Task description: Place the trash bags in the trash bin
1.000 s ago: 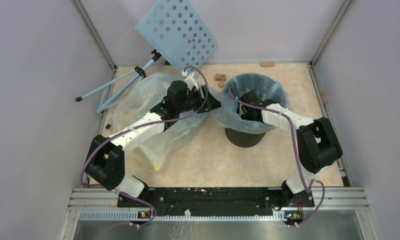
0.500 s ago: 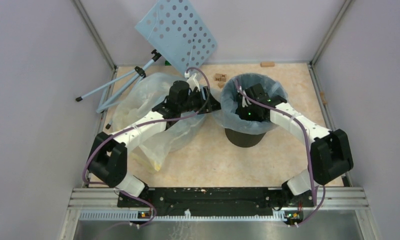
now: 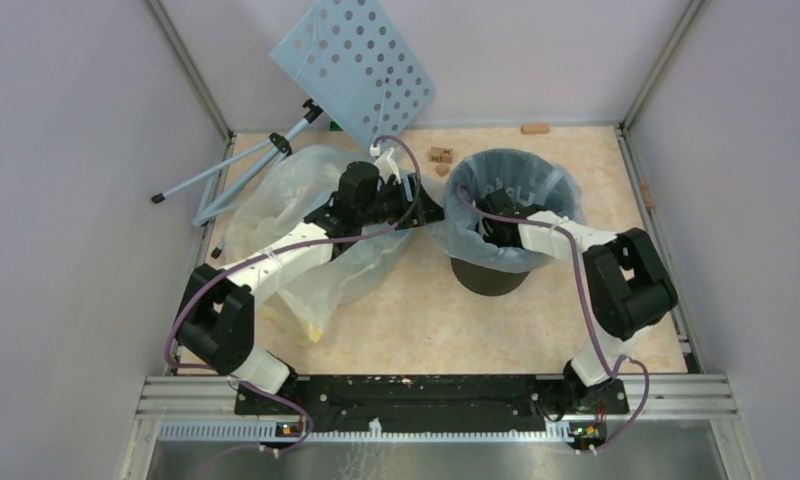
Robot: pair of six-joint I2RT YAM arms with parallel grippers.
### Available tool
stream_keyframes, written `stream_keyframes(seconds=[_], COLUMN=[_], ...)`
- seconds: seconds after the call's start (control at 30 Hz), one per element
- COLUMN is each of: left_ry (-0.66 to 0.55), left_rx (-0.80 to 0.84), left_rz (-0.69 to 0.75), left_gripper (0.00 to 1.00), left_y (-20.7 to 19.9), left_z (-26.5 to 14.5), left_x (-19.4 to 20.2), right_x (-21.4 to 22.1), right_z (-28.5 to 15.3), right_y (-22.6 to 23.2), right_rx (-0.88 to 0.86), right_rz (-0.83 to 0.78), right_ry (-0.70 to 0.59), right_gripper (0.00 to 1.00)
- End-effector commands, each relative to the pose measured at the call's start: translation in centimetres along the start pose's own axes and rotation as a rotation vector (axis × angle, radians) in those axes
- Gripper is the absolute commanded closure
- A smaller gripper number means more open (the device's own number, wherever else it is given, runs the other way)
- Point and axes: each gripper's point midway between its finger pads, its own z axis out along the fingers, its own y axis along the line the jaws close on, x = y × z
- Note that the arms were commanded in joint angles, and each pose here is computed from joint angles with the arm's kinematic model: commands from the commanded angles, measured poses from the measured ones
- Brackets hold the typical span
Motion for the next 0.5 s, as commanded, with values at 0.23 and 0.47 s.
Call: stream_keyframes(seconds=[0.23,0.47], left_ry=[-0.013,-0.005], left_rx=[0.065,0.064], left_rz=[0.035,0.03], left_gripper=[0.32,0.32], left_y=[-2.0,-1.8], left_z=[0.2,0.7], left_x=[-1.6,-1.6], right_x=[-2.4,-3.4], right_z=[-1.4,-6.1], right_y=[0.2,1.2], right_rx=[0.005,-0.012], right_rz=[-0.013,-0.033], right_ry=[-0.074,-0.175], right_gripper=[1.0,1.0])
